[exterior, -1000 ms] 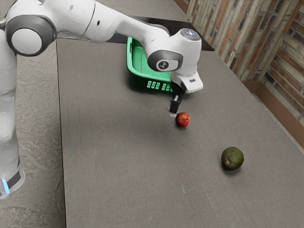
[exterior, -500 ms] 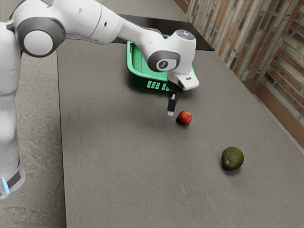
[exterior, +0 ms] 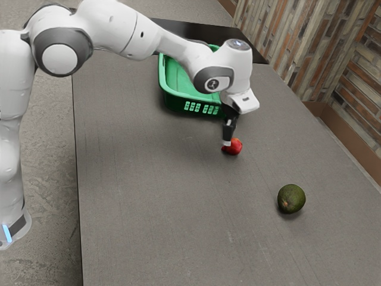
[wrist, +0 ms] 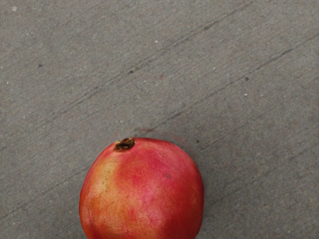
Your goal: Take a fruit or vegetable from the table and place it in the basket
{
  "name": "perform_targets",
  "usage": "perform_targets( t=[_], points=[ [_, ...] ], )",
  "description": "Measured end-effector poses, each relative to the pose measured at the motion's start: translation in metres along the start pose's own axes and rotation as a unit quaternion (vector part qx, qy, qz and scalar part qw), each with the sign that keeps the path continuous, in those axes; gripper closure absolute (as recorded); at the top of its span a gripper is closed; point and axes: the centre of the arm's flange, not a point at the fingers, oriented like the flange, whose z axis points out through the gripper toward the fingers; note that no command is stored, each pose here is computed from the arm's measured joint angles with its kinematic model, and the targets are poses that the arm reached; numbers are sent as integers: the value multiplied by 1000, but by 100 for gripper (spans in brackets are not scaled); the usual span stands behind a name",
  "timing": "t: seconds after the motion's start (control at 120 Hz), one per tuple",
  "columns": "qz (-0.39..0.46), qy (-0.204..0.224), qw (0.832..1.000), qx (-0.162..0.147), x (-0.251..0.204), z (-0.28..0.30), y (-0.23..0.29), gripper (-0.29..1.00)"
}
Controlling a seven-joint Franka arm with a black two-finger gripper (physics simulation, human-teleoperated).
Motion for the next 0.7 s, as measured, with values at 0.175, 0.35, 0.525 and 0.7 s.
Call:
perform_targets(
  t=[0.175, 0.35, 0.525, 0.7],
  points=[
    [4, -2, 1000, -10, 8, 23, -1, 1],
    [8, -5, 1000, -15, 11, 41, -3, 1],
    [11, -7, 1000, -17, 11, 51, -3, 1],
    [14, 5, 1000, -9, 19, 48, -9, 1]
  ],
)
